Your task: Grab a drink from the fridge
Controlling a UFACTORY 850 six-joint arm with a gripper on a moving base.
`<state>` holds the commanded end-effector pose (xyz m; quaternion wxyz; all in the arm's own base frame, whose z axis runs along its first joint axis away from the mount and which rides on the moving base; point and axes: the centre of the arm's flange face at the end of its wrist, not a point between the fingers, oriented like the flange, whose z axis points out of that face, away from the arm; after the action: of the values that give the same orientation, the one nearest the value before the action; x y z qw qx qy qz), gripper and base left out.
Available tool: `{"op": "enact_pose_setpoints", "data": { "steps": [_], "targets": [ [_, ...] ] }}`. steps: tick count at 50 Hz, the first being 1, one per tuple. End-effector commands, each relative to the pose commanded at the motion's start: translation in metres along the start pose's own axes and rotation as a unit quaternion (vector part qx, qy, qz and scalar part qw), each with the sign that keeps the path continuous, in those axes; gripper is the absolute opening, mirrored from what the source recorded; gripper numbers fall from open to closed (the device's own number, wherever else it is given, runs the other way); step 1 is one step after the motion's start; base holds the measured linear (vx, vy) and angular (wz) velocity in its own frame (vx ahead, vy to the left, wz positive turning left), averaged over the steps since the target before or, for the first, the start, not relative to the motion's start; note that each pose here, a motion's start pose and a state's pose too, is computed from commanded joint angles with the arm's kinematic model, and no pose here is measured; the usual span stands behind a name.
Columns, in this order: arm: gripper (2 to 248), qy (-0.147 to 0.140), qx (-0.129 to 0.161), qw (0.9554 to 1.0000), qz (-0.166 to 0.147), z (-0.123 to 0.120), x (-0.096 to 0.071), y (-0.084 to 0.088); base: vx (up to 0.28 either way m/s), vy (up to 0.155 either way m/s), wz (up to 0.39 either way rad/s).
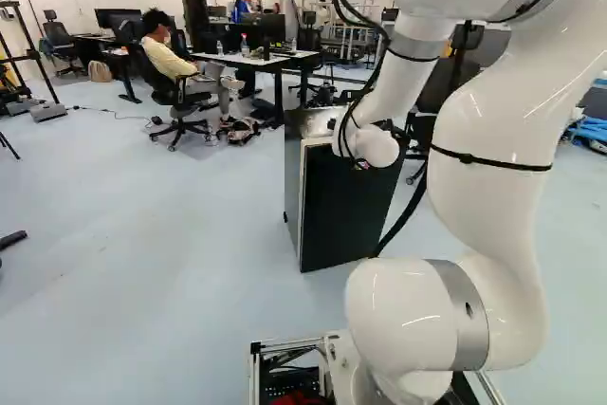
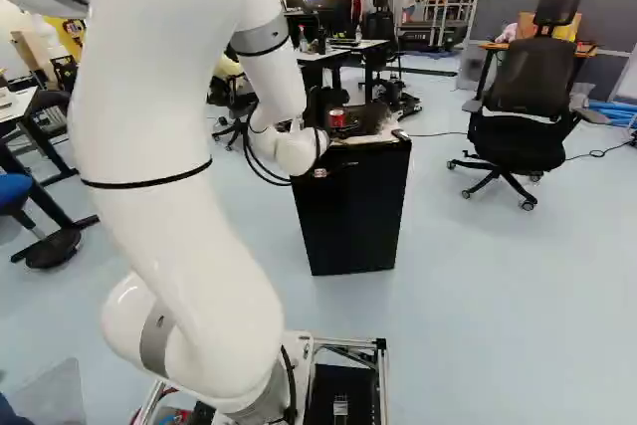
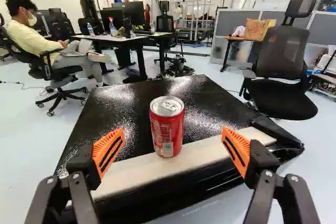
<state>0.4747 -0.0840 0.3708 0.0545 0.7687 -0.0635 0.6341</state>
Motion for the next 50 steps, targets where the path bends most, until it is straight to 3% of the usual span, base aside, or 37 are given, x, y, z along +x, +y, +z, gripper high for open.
{"op": "enact_pose_setpoints", "data": {
  "steps": [21, 34, 50],
  "targets": [
    [247, 0.027, 0.003, 0.9996, 0.000, 0.027, -0.001, -0.003, 0.000, 0.000, 0.000],
    [247, 0.027, 0.004, 0.9996, -0.001, 0.031, -0.001, -0.003, 0.000, 0.000, 0.000],
    [247, 0.014, 0.004, 0.9999, -0.001, 0.039, -0.016, -0.004, 0.000, 0.000, 0.000]
  ]
}}
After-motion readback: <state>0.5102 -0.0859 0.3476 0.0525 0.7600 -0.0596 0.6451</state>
